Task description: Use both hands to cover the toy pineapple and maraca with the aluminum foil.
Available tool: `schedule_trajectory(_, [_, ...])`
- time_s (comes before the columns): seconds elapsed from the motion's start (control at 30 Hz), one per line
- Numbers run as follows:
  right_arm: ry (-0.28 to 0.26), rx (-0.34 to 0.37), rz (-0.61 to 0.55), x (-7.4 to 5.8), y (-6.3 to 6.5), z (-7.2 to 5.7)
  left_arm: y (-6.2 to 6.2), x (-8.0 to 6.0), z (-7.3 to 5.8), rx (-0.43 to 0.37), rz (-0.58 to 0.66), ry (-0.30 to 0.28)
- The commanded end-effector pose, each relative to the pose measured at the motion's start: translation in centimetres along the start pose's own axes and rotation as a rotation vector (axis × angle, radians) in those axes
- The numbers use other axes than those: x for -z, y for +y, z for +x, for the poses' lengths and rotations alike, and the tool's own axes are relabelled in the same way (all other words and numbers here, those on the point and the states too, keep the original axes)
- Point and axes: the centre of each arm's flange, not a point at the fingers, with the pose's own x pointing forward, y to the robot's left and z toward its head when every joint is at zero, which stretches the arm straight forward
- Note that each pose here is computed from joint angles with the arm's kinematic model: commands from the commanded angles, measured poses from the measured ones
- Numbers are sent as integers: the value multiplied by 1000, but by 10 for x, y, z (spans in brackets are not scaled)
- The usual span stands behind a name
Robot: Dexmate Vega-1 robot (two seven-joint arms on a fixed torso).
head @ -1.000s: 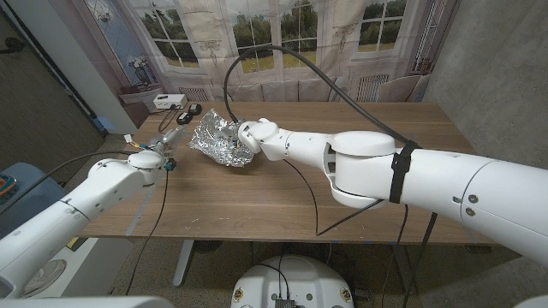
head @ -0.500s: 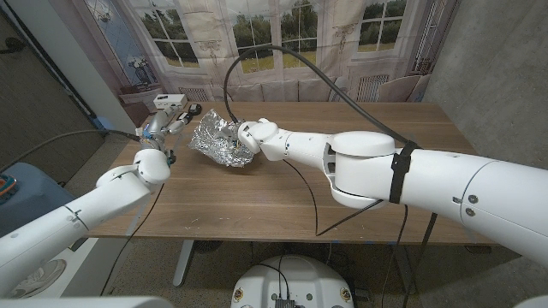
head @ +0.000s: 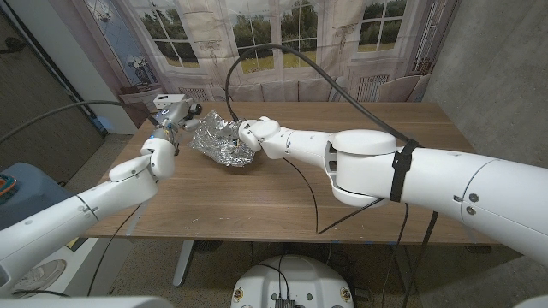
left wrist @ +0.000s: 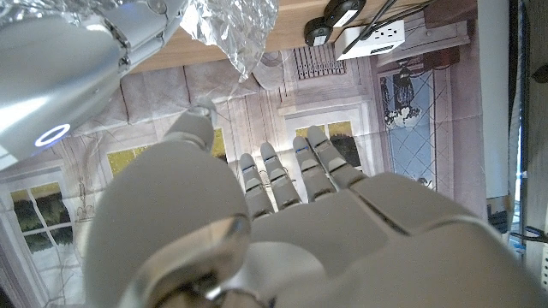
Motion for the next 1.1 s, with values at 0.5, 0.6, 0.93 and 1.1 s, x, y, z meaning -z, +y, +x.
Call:
schedule_trajectory(0.5, [16,32,30,10,-4,0,-35,10,46,453,149,65])
schedule_trajectory(0.6, [18,37,35,12,-5,-1,-44,8,49,475,162,63])
schedule_trajectory(0.93, [20,47,53,19,-5,-1,-60,6,52,512,138,62])
schedule_trajectory(1.1, [21,49,65,23,-5,-1,-65,6,51,517,111,58])
